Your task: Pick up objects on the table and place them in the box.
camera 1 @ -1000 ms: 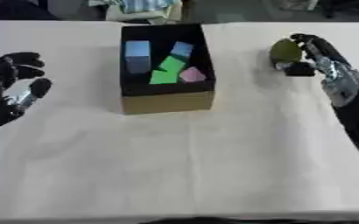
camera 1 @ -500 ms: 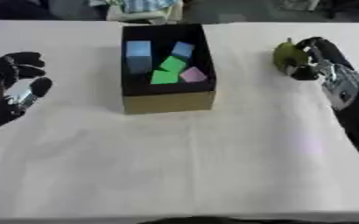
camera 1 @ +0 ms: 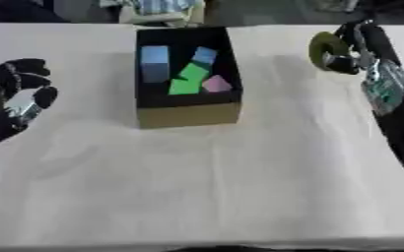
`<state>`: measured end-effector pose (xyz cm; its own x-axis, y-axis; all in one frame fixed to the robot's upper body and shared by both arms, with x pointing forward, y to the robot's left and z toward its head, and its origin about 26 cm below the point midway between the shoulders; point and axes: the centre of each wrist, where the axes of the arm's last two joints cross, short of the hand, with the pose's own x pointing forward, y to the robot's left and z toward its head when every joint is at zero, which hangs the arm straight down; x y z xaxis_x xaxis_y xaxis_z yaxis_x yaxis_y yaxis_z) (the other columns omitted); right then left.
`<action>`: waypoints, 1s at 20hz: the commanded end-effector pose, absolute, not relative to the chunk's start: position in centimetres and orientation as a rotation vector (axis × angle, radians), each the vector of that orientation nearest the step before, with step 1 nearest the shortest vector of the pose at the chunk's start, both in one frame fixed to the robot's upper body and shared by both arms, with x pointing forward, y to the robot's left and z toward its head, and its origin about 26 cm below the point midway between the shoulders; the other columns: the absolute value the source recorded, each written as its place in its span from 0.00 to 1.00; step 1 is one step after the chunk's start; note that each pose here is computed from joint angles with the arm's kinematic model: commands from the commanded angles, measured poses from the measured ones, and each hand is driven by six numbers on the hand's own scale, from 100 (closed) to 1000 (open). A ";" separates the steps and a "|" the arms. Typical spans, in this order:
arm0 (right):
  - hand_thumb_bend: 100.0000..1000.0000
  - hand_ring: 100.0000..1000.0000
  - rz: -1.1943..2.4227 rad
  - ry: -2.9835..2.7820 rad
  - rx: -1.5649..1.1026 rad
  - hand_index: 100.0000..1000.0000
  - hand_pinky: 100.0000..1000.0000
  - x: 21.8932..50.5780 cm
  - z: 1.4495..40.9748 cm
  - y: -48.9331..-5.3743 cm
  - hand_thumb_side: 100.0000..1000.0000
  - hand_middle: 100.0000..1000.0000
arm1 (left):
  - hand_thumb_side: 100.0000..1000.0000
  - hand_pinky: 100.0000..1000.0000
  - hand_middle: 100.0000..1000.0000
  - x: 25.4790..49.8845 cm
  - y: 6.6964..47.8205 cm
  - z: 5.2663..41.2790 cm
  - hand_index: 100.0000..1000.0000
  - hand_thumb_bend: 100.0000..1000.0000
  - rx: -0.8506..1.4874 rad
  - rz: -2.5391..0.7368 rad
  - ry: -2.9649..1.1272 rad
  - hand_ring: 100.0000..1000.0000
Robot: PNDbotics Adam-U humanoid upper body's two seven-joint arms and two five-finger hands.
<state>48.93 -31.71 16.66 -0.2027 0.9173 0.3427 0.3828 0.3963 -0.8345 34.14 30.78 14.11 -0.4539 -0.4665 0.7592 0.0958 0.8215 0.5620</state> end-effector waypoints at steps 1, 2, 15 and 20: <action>0.00 0.48 0.722 -1.976 -1.139 0.42 0.47 48.9 21.8 -29.7 0.00 0.33 | 0.59 0.81 0.66 34.1 31.3 15.1 0.80 0.55 0.299 -0.677 -1.962 0.68; 0.00 0.48 0.726 -2.025 -1.123 0.42 0.47 48.8 22.8 -28.9 0.00 0.33 | 0.59 0.81 0.66 34.1 31.3 15.1 0.80 0.54 0.299 -0.678 -1.961 0.68; 0.00 0.49 1.048 -2.444 -0.736 0.43 0.49 45.6 30.1 -16.2 0.00 0.34 | 0.59 0.81 0.66 34.3 30.7 15.0 0.80 0.54 0.270 -0.703 -1.959 0.68; 0.00 0.50 1.208 -2.400 -0.638 0.44 0.50 45.9 28.4 -13.5 0.00 0.35 | 0.59 0.81 0.66 34.4 30.5 15.0 0.80 0.54 0.256 -0.712 -1.959 0.68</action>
